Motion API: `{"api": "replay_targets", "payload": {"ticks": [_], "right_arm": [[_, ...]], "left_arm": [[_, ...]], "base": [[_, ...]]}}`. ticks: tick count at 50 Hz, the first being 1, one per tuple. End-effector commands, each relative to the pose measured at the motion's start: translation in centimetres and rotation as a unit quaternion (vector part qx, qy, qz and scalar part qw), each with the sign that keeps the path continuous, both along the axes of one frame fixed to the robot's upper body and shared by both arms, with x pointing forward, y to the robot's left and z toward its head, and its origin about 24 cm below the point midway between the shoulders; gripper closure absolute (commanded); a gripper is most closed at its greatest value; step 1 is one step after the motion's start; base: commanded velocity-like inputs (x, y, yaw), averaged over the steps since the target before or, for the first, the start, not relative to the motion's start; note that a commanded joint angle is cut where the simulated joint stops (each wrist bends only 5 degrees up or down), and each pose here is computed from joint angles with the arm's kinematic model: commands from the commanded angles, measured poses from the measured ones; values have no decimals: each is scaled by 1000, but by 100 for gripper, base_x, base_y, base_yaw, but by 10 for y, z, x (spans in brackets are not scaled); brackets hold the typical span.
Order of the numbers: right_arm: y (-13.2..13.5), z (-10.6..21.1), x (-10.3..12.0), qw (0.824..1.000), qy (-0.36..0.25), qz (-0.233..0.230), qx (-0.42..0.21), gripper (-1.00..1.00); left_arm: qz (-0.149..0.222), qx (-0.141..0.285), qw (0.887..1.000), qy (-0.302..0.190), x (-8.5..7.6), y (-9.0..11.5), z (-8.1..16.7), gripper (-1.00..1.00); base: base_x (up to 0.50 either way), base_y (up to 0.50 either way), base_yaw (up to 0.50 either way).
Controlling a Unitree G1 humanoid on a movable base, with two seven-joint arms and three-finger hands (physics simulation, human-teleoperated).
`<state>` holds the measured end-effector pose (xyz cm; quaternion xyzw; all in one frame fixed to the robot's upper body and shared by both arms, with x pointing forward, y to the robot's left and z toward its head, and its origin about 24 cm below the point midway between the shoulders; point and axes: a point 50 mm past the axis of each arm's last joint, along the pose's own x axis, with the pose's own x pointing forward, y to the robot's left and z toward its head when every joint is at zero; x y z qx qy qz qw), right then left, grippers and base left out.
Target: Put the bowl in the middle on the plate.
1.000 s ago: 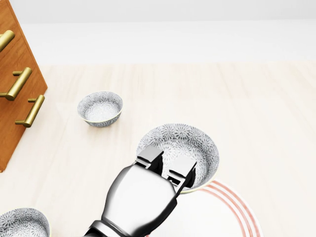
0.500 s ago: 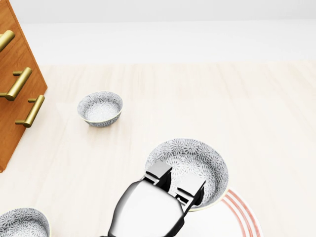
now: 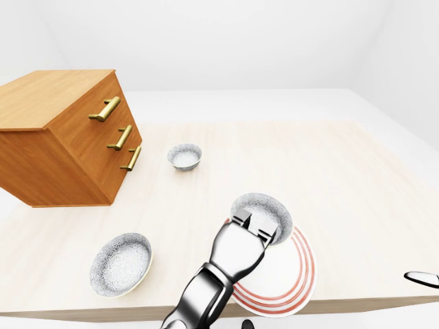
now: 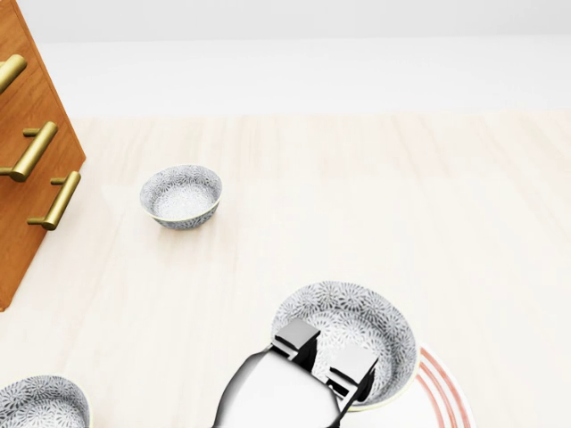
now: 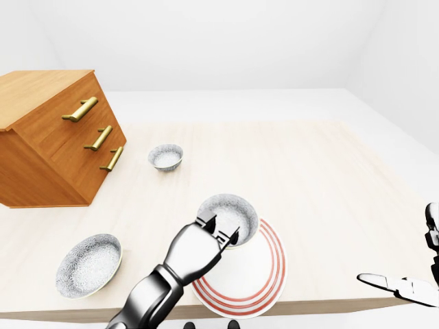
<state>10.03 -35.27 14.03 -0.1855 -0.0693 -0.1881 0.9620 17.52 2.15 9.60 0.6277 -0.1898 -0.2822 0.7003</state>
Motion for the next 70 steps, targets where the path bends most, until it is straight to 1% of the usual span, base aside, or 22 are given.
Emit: {"api": "replay_targets", "payload": {"ticks": [1, 7, 13, 25, 38, 51, 55, 58, 63, 70], "right_arm": [[1, 0, 0, 1000, 1, 1, -2, -100], [1, 2, -1, 1000, -1, 2, -5, -100], [0, 0, 1, 1000, 3, 1, -1, -100], [-1, -5, 2, 1000, 9, -2, 8, -100], [0, -4, 1, 1000, 10, -1, 3, -100], [-1, -5, 2, 1000, 11, -1, 6, -100], [0, -1, 1, 1000, 7, 1, -2, -100], [-1, -6, 2, 1000, 13, -1, 8, -100], [-1, -6, 2, 1000, 12, -1, 7, -100], [-1, -4, 2, 1000, 10, -1, 4, -100]], "left_arm": [[-2, 17, 1000, -6, -2, -2, -5, 100], [6, 24, 1000, 14, 2, 3, -14, 100], [2, 26, 999, 34, 0, 2, -20, 100], [-8, 32, 998, 47, -3, -1, -19, 100], [-13, 33, 998, 56, -5, -3, -29, 100], [-34, 40, 997, 63, -11, -13, -29, 100], [-39, 44, 996, 65, -12, -14, -30, 100], [-41, 48, 995, 71, -13, -14, -32, 100], [-42, 55, 995, 75, -13, -14, -34, 100], [-46, 61, 994, 80, -16, -15, -31, 100]], "base": [[0, 0, 0], [0, 0, 0], [0, 0, 0], [0, 0, 0], [0, 0, 0], [0, 0, 0], [0, 0, 0], [0, 0, 0], [0, 0, 0], [0, 0, 0]]}}
